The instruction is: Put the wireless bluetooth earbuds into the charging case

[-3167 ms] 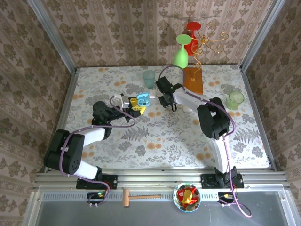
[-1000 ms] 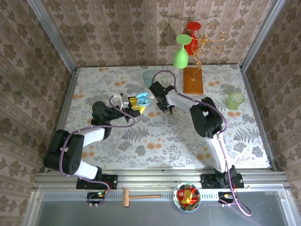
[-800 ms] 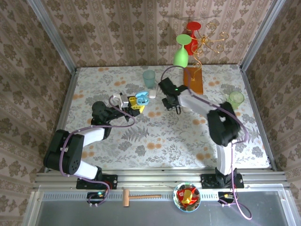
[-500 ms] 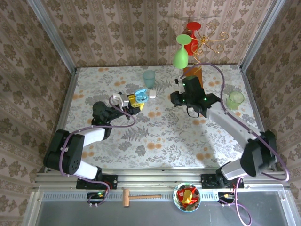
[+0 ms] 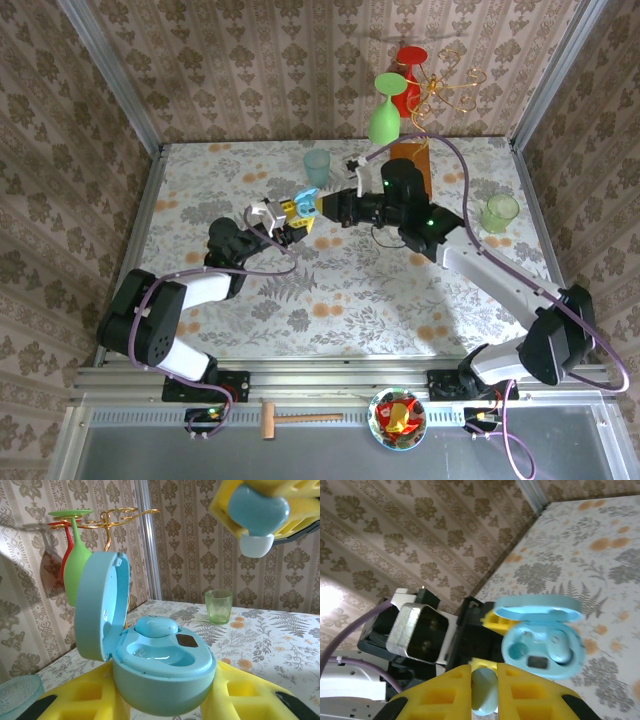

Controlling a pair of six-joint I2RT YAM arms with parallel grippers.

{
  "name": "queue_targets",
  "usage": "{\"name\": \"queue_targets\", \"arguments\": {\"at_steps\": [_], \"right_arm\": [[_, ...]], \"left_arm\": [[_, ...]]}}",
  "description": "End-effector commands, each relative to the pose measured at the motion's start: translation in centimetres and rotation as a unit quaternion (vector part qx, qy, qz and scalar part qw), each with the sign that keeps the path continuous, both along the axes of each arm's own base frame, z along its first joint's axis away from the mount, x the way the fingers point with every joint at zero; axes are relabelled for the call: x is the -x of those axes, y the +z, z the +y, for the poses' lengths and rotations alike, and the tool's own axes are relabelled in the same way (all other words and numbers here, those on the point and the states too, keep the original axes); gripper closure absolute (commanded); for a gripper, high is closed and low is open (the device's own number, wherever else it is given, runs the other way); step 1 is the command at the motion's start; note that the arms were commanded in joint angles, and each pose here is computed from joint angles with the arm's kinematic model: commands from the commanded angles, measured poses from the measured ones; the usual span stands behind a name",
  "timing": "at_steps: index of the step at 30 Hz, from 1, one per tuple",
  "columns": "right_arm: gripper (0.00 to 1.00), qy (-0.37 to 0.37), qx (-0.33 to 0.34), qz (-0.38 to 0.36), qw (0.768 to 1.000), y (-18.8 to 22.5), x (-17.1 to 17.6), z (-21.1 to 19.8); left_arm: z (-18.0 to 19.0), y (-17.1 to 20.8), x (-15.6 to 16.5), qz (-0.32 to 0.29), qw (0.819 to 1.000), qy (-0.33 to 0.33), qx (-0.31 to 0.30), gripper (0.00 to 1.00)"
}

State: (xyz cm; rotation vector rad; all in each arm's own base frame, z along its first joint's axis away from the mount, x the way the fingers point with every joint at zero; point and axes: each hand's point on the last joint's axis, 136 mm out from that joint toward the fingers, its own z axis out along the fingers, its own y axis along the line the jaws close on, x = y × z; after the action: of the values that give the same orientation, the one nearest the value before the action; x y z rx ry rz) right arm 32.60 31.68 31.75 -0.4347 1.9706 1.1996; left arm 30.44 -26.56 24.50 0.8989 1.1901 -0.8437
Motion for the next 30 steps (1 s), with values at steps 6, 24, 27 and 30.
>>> {"name": "queue_targets", "arguments": {"at_steps": [6, 24, 27, 30], "right_arm": [[0.85, 0.015, 0.005, -0.013, 1.0, 0.4, -1.2, 2.3], [0.85, 0.01, 0.033, 0.005, 0.999, -2.4, -2.2, 3.1], [0.85, 0.007, 0.038, 0.008, 0.999, -2.8, -2.3, 3.0], [0.85, 0.001, 0.038, 0.005, 0.999, -2.7, -2.2, 2.7]], "left_arm": [[-0.3, 1.2, -0.2, -0.03, 0.999, 0.013, 0.009, 0.77], [-1.2, 1.5, 0.3, -0.031, 0.999, 0.009, 0.013, 0.77], [-1.2, 1.6, 0.4, -0.032, 0.999, 0.01, 0.013, 0.77], [-0.9, 1.5, -0.1, -0.03, 0.999, 0.025, 0.015, 0.77]]}}
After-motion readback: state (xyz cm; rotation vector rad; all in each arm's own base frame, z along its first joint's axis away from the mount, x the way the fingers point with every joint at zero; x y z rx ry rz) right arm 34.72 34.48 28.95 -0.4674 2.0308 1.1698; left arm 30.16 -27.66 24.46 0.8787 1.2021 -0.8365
